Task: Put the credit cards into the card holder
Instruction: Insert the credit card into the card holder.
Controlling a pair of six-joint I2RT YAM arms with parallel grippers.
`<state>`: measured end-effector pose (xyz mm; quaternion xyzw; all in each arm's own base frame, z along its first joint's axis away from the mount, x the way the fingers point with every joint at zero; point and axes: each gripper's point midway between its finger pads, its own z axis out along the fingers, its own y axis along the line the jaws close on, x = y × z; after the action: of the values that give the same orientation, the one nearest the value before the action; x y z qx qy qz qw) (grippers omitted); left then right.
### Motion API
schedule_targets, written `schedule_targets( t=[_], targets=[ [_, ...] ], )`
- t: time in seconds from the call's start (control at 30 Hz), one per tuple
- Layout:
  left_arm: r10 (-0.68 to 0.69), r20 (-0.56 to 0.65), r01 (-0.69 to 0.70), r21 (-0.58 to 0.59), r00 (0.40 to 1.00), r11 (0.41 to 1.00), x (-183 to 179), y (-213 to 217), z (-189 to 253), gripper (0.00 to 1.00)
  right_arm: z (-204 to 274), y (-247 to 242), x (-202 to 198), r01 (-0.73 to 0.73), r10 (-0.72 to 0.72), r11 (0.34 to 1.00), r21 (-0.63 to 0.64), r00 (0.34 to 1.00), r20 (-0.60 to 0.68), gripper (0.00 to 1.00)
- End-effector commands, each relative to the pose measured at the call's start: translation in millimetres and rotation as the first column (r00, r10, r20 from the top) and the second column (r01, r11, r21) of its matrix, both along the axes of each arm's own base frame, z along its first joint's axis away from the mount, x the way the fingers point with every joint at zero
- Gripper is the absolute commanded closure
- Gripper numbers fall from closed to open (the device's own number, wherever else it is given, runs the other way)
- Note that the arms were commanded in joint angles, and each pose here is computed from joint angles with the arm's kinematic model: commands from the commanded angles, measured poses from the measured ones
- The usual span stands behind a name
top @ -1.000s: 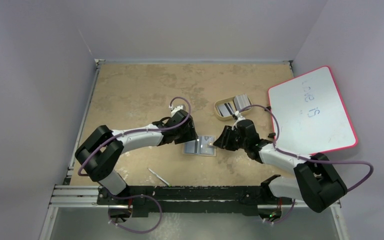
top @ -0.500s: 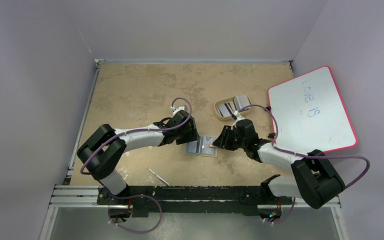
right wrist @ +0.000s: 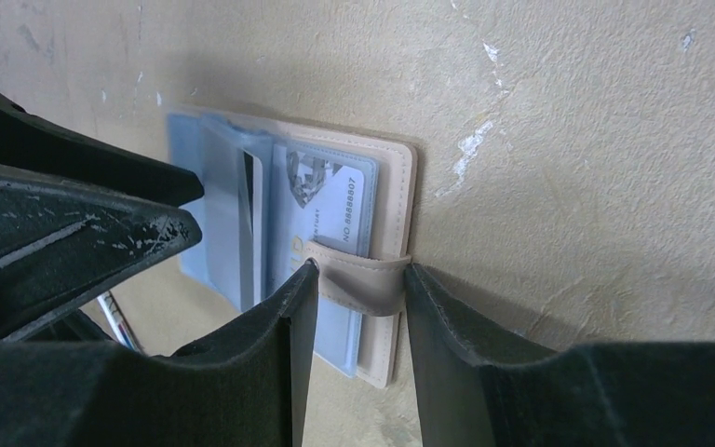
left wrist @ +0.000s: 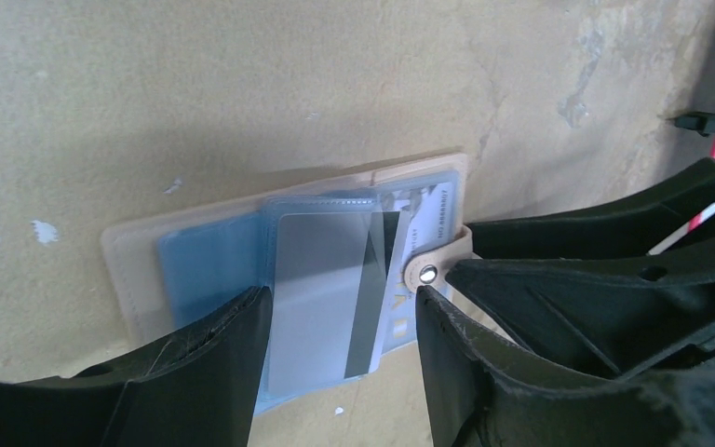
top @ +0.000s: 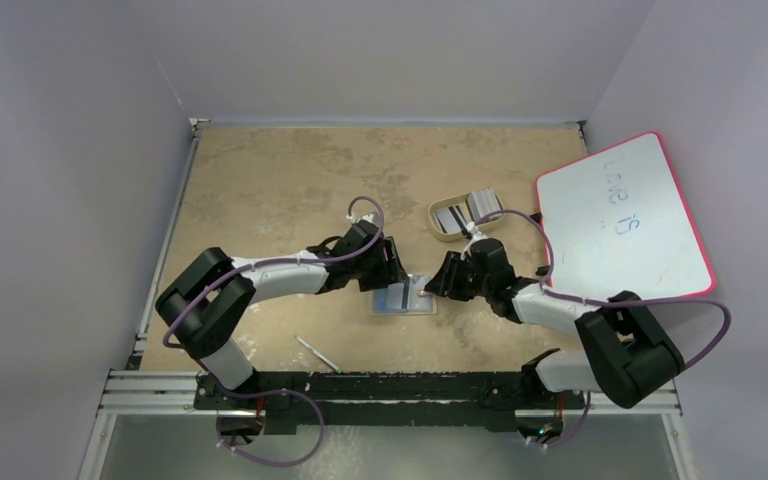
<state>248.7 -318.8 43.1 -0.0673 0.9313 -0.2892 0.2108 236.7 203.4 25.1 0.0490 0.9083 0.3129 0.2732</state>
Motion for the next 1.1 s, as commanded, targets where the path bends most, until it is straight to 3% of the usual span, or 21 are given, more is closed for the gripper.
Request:
schedule_targets(
  t=[0.0, 0.6, 1.07],
  targets=[
    [-0.014, 0.026, 0.017, -0.144, 1.000, 0.989, 2.8, -20.3, 27.7, 0.43, 1.9, 3.9, 2.4, -0.018, 0.018, 1.000, 0.010, 0.999, 0.030, 0.57],
    [-0.026, 0.064, 0.046, -0.334, 0.998, 0.941, 1.0, -40.8, 67.2, 0.43, -3.1, 4.2, 1.9, -0.018, 0.017, 1.000, 0.010, 1.000, 0.021, 0.58],
    [-0.064, 0.087, 0.094, -0.404, 0.994, 0.910, -0.9, -63.6, 86.1, 0.43, 11.7, -5.6, 17.1, 0.047, -0.044, 0.998, -0.036, 0.996, 0.082, 0.58]
  ],
)
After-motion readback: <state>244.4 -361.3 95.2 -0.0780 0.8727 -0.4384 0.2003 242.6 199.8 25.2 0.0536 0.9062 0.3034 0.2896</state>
